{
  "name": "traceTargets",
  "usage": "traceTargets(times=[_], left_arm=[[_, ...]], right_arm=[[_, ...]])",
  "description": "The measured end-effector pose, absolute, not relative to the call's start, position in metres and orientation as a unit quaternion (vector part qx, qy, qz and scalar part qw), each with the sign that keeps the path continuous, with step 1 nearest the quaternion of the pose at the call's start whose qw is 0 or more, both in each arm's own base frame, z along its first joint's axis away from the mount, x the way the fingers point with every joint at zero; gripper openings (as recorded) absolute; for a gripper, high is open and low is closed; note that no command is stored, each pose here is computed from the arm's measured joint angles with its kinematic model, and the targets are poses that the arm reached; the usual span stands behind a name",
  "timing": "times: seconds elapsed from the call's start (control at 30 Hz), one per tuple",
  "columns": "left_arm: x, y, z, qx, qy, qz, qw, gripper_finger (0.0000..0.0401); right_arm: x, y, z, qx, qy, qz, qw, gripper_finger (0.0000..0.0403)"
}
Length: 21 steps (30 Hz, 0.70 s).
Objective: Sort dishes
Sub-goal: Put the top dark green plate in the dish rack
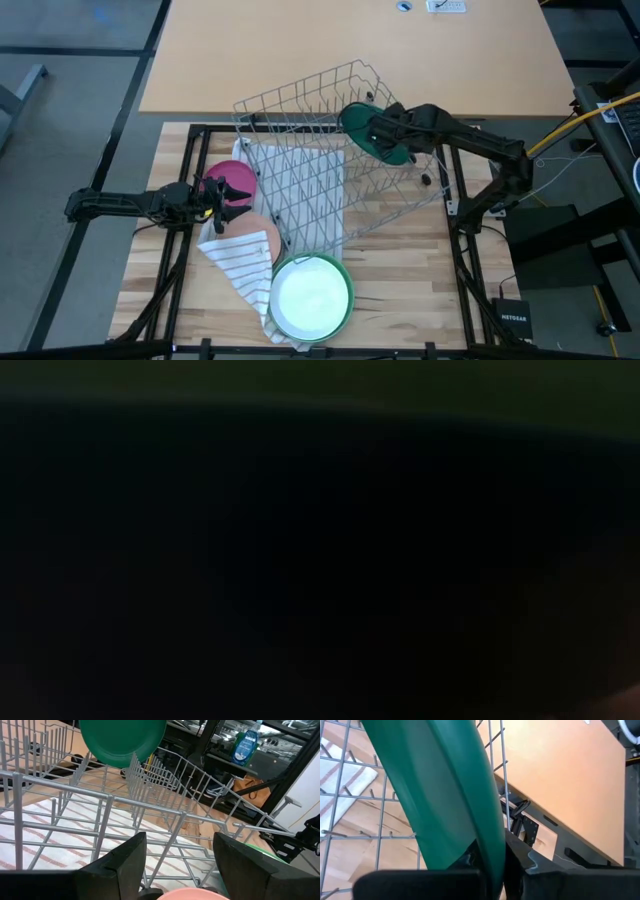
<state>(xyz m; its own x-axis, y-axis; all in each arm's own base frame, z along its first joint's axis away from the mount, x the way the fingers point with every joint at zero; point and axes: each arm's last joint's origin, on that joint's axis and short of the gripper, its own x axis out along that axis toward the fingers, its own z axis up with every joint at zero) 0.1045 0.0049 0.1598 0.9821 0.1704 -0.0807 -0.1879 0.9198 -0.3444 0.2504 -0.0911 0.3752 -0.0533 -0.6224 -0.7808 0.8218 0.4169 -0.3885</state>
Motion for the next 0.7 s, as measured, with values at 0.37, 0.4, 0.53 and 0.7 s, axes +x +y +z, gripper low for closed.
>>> traceTargets(times=[0.37,0.4,0.53,0.7], left_arm=[[0.105,0.005,0.160,-0.178,0.025,0.091,0.979,0.0219],[0.105,0.005,0.160,-0.178,0.025,0.091,0.979,0.0219],[0.105,0.005,0.160,-0.178,0.025,0.091,0.979,0.0219],[0.105,0.005,0.160,-0.178,0.025,0.091,0.979,0.0219]], right_arm=[[0.216,-0.080,0.403,0.136,0.448,-0.524,0.711,0.0024],[0.212,-0.079,0.406,0.145,0.439,-0.526,0.714,0.0024],[0.201,-0.073,0.408,0.207,0.422,-0.498,0.728,0.0024],[0.179,-0.066,0.392,0.234,0.427,-0.507,0.711,0.0022]])
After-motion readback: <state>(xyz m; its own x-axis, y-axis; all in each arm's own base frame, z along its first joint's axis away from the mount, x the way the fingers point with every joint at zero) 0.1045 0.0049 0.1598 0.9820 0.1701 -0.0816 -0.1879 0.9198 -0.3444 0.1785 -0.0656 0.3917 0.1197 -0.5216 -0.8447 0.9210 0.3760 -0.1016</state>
